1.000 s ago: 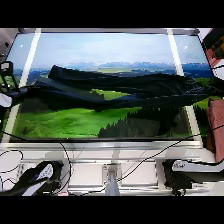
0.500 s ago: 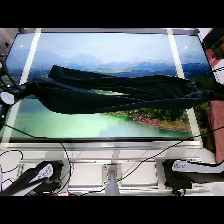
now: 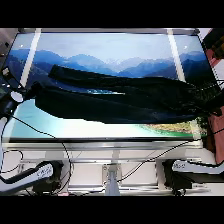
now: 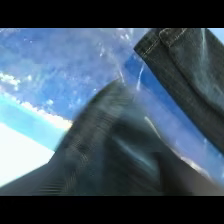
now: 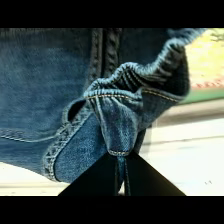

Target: Fold the clothes and pants, and hang the long-sleeved shirts on hangers.

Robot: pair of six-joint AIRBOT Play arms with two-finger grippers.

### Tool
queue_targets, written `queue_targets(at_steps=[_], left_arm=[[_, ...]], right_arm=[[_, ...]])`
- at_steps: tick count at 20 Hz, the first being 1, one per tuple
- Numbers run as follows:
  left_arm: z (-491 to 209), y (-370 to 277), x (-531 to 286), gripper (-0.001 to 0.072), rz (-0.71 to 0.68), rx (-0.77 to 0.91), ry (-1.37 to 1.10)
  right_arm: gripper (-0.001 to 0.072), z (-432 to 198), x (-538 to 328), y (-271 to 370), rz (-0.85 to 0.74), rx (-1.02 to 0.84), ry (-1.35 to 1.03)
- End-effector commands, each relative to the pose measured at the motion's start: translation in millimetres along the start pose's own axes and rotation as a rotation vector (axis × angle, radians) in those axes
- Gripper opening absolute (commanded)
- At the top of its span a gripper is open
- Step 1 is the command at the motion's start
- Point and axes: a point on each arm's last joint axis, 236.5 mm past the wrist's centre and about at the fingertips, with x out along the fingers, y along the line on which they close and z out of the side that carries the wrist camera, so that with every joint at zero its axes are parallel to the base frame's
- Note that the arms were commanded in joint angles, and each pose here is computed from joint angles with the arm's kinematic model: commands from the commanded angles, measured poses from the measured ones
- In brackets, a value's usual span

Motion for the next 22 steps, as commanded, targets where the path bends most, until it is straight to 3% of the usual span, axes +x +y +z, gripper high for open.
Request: queue_targets(at_steps=[1, 3, 6, 9, 15, 22], left_arm=[[13.0, 5.4, -16.0, 0.0632, 0.0, -0.033, -0.026], [24.3, 16.0, -44.2, 0.0535, 0.01, -0.054, -0.036], [-0.9, 48.9, -94.2, 0.0489, 0.066, -0.09, 0.105], [-54.0, 87.0, -117.8, 0.0489, 0.13, -0.166, 0.321], [-132.4, 101.2, -91.5, 0.0473, 0.111, -0.215, 0.568], [-130.2, 82.5, -29.7, 0.0474, 0.065, -0.254, 0.49]], right_arm=[[0.0037, 8.9, 11.0, 12.9, 0.058, -0.001, -0.039], [0.0037, 9.5, 10.9, 15.5, 0.069, -0.002, -0.041], [0.0037, 9.7, 11.0, 15.5, 0.069, -0.001, -0.042], [0.0037, 10.0, 10.9, 15.5, 0.069, -0.006, -0.043], [0.0037, 12.4, 10.4, 21.1, 0.092, -0.044, -0.055], [0.0037, 18.6, 10.0, 20.3, 0.088, -0.043, -0.081]])
